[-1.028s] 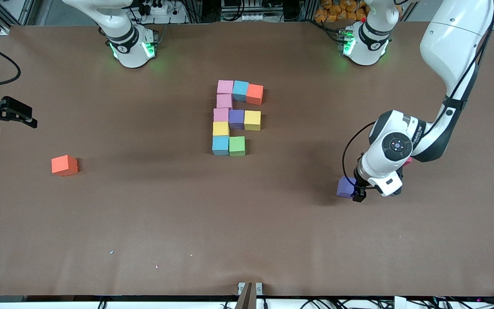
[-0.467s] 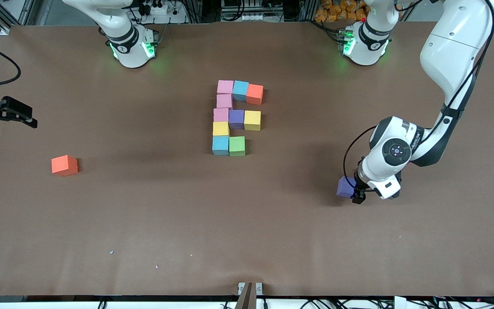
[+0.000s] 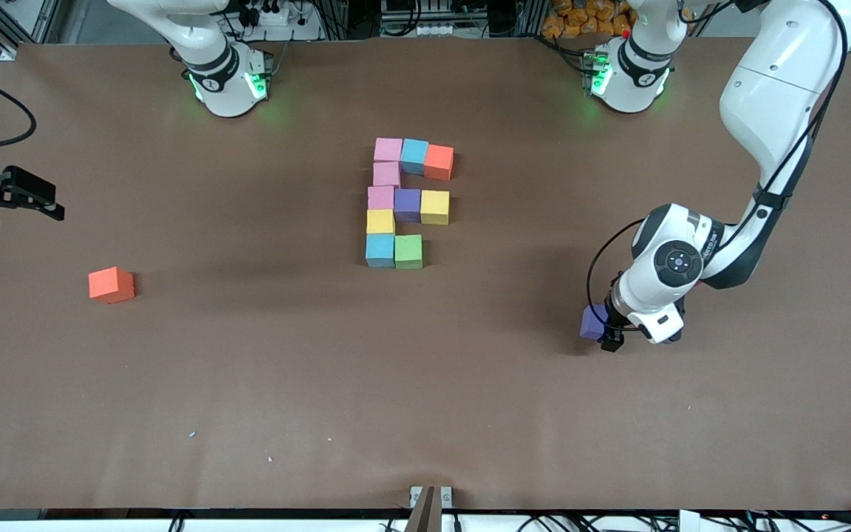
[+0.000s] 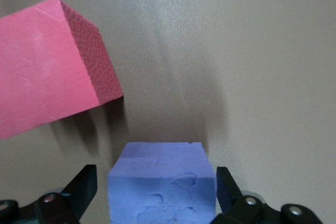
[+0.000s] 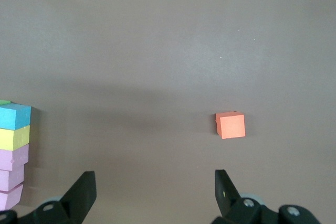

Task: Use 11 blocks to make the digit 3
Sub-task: 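Move the left gripper to the purple cube and grasp it, then carry the purple cube to the row and lower it with the left gripper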

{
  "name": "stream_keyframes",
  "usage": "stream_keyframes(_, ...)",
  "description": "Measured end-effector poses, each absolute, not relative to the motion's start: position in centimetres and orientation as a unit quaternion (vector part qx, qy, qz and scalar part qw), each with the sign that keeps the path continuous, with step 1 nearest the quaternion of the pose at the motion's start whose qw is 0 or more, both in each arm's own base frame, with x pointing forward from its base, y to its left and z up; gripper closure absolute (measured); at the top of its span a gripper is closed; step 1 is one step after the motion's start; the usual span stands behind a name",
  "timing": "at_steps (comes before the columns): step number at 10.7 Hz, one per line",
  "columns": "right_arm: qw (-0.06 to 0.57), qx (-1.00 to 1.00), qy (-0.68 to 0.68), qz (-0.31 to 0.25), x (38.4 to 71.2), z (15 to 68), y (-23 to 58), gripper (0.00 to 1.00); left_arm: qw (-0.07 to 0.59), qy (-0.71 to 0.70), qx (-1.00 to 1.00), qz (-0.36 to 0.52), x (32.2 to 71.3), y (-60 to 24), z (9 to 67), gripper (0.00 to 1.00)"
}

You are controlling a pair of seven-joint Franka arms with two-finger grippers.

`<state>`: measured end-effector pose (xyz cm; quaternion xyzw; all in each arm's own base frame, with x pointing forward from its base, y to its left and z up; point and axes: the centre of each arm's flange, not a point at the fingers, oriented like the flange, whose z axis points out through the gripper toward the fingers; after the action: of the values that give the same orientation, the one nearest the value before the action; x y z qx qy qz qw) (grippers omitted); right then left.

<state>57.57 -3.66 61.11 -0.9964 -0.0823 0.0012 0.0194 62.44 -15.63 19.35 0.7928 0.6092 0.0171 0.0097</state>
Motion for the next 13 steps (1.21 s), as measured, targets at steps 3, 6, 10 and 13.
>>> stream_keyframes(3, 0.019, -0.996, -0.082, 0.002, 57.6, 61.1, -3.7, 0.00, 0.013, 0.609, 0.793, 0.018, 62.6, -15.7, 19.3, 0.37)
stream_keyframes(6, 0.020, -0.996, -0.082, 0.002, 57.6, 61.1, -3.7, 0.00, 0.024, 0.611, 0.791, 0.020, 62.7, -17.2, 20.1, 0.38)
stream_keyframes(10, 0.020, -0.996, -0.082, 0.004, 57.5, 60.9, -3.7, 0.00, 0.037, 0.635, 0.772, 0.017, 59.9, -26.4, 21.0, 0.38)
stream_keyframes(13, 0.020, -0.996, -0.082, 0.005, 57.5, 60.8, -3.7, 0.00, 0.038, 0.653, 0.756, 0.012, 56.5, -33.3, 21.2, 0.38)
